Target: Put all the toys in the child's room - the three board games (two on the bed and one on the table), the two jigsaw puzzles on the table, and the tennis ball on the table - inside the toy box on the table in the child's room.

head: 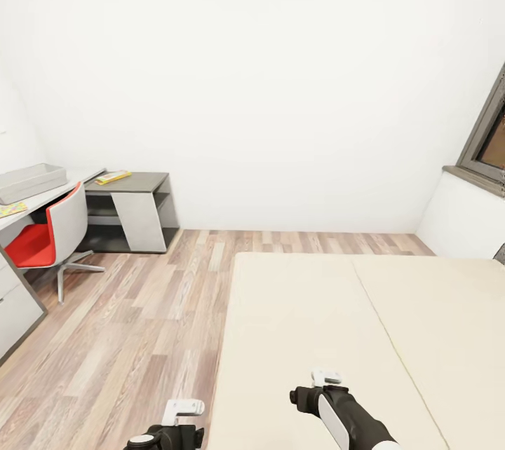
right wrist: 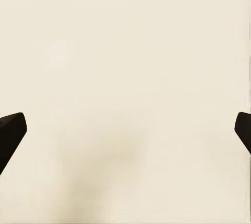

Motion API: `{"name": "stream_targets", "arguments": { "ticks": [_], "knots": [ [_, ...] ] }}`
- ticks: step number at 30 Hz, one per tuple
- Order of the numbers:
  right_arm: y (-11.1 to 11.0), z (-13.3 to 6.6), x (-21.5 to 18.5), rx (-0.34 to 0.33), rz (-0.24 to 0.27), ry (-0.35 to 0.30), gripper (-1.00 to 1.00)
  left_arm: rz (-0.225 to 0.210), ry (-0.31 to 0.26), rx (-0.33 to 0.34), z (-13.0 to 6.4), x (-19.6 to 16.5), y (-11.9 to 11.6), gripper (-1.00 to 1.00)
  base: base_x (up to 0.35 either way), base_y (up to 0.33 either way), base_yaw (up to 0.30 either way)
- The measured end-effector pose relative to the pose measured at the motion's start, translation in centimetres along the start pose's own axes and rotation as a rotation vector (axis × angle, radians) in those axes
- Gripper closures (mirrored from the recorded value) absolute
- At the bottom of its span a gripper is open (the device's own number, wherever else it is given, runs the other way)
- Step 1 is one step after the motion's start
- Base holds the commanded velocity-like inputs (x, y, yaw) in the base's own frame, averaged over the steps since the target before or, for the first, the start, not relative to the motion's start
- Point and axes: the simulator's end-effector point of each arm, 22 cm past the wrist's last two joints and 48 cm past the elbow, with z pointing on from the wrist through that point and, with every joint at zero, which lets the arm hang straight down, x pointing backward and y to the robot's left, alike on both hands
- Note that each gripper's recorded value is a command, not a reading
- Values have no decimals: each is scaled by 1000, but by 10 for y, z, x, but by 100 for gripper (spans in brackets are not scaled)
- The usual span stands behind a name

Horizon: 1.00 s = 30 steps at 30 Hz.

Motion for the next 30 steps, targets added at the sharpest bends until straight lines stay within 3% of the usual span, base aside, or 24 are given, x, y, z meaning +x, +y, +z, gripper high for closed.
{"name": "stream_targets", "arguments": {
  "ticks": [8, 30],
  "knots": [
    [0, 0, 0, 0, 0, 2, -100, 0, 0, 0, 0, 0, 0, -100, 0, -1, -151],
    [0, 0, 0, 0, 0, 1, -100, 0, 1, 0, 0, 0, 0, -100, 0, -27, -6]
  ]
}}
